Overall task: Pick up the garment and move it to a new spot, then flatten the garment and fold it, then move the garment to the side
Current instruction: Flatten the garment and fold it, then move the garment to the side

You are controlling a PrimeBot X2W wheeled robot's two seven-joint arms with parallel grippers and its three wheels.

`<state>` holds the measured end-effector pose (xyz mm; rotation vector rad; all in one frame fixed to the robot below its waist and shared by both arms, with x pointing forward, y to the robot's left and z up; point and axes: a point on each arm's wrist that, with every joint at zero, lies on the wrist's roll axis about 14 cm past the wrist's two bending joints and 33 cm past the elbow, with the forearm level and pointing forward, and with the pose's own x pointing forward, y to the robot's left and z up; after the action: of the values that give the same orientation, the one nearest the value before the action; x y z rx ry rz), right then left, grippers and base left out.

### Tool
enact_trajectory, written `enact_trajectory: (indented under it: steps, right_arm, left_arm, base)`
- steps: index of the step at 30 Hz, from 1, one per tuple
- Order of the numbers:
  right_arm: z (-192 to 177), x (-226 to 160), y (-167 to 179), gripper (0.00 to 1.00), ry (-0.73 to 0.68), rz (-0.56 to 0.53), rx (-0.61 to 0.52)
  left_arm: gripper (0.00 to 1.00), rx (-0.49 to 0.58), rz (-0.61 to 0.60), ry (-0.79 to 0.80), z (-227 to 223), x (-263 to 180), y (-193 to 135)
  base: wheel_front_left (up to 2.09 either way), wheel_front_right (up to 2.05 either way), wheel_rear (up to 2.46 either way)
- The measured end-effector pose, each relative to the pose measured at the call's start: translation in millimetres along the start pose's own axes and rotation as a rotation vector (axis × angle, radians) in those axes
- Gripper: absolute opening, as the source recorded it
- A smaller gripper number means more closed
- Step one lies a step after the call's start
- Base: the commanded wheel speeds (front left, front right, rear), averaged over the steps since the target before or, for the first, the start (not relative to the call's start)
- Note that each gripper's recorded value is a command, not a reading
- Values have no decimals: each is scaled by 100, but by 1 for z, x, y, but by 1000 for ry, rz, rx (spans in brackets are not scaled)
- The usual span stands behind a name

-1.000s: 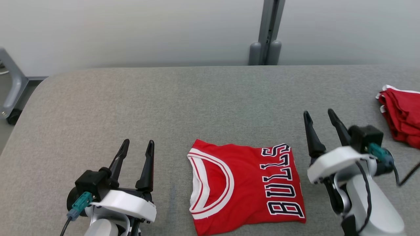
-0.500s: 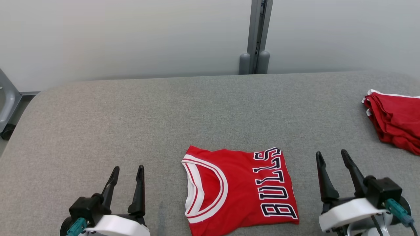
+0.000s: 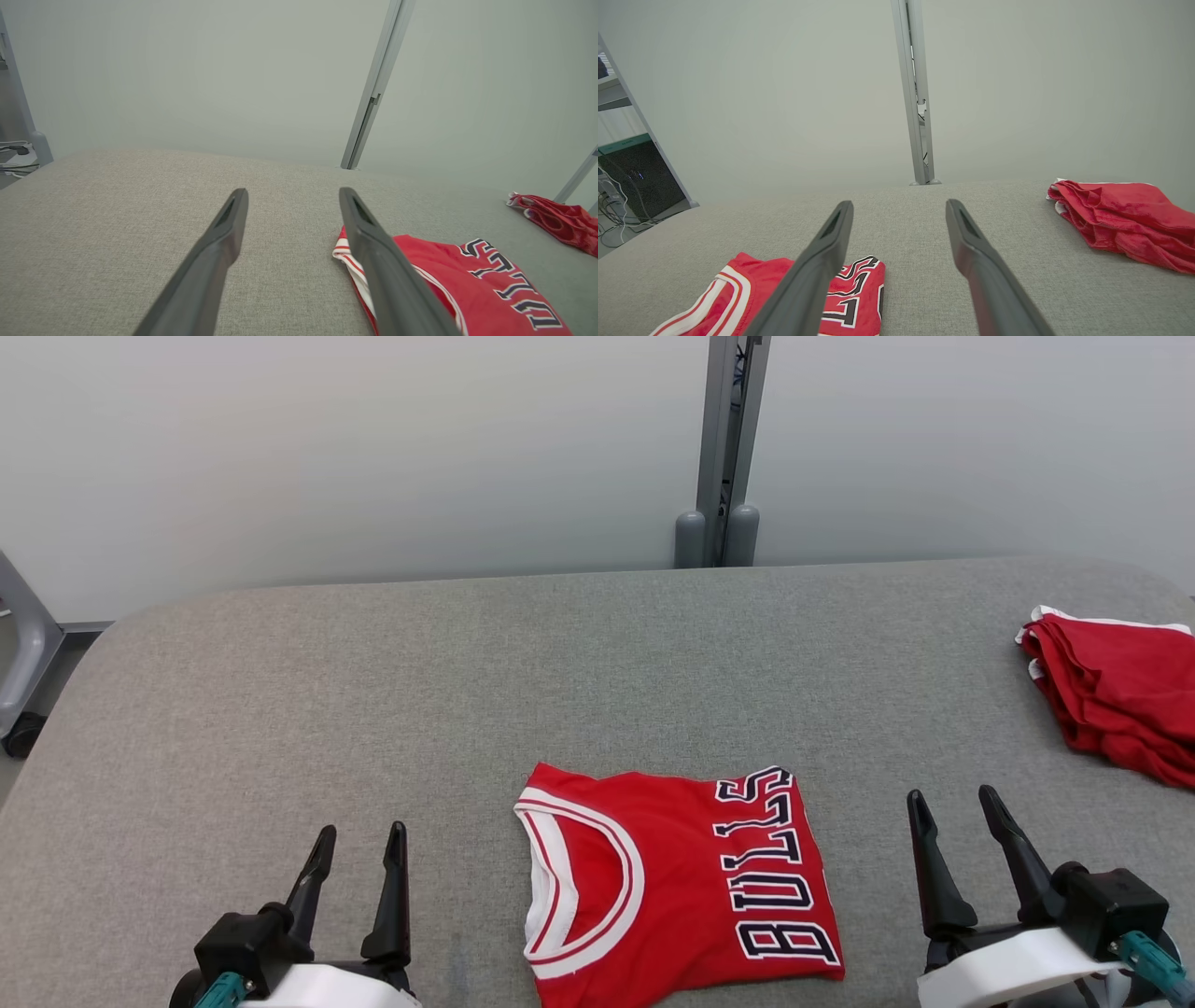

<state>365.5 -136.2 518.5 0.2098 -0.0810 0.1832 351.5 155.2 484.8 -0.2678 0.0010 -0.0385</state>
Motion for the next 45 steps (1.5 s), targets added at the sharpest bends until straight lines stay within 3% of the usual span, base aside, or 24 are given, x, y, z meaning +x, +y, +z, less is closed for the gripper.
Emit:
enact_trajectory:
  steps: [23,27,33,45]
  right_arm:
    - [-3,5,-2,100,51,-2,-25]
    - [-9,16,-1,100,140,26,-72]
    - [-37,25,-12,100,387,64,-74]
    - [-105,23,3,100,753,136,141]
  left_arm:
    - [100,6,-1,4,-2,-3,1]
    - [100,3,8,9,-4,-4,3]
    - [100,-3,27,18,-7,-7,9]
    - [100,-2,90,16,-6,-5,29]
  base:
    - [0,0,0]
    - [0,0,0]
    - [0,0,0]
    - [0,0,0]
